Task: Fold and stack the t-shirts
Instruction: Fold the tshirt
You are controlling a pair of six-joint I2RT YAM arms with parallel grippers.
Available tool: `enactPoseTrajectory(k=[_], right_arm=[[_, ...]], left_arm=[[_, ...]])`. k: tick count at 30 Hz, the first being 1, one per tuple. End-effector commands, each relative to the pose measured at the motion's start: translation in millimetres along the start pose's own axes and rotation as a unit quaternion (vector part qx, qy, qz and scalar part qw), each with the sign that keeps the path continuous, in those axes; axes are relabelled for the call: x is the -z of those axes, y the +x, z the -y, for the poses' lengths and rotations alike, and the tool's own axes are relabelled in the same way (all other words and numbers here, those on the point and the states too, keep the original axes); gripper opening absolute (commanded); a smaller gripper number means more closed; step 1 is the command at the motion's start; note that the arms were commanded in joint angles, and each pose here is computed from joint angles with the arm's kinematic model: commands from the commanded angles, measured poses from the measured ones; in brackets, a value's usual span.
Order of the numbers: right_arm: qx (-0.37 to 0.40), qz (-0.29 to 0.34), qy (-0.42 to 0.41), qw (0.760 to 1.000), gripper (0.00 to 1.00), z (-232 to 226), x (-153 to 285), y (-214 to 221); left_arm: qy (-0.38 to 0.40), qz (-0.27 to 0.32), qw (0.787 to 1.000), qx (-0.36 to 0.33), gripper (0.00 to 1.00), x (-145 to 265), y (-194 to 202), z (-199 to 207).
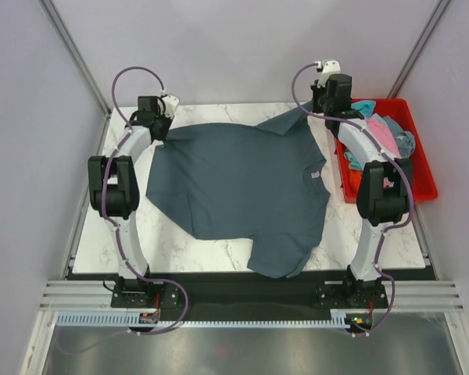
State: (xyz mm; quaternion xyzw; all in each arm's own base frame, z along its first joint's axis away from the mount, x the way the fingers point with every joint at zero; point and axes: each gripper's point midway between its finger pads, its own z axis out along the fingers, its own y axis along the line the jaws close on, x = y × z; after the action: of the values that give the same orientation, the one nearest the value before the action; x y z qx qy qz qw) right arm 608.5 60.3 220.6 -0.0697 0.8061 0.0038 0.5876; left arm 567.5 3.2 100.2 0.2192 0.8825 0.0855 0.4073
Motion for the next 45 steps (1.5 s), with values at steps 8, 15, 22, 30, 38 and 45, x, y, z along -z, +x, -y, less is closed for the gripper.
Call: enactPoseTrajectory(k=[8,15,22,30,38,45], right_arm=[[-0.005,-0.022,-0.012,1.0,0.0,-7.8,71.7,10.9],[-0.003,-0.031,-0.014,0.999,0.0,-8.6,99.8,18.7],[-0.007,-0.045,-0.014,0.999,0.0,-9.2,120.8,34.8],[-0.01,-0.059,-0.015,0.998,0.0,-10.3,140.0,52.2],[-0.009,-0.071,-0.016,0.997,0.0,-10.7,144.4,66.7],[-0.009,-0.089,-0.015,0.996,0.0,-10.9,143.9,83.1]], left_arm=[[0.008,0.03,1.0,-0.001,0.02,50.0,-8.9,-6.4],[0.02,0.018,1.0,-0.009,0.02,65.0,8.9,4.5],[0.016,0.0,1.0,-0.007,0.02,70.6,28.0,-4.7],[0.022,-0.014,0.999,-0.035,0.02,73.0,37.6,-9.5],[0.057,-0.013,0.996,-0.072,0.02,77.9,35.5,-3.7],[0.076,-0.033,0.993,-0.086,0.02,81.0,51.4,5.9]])
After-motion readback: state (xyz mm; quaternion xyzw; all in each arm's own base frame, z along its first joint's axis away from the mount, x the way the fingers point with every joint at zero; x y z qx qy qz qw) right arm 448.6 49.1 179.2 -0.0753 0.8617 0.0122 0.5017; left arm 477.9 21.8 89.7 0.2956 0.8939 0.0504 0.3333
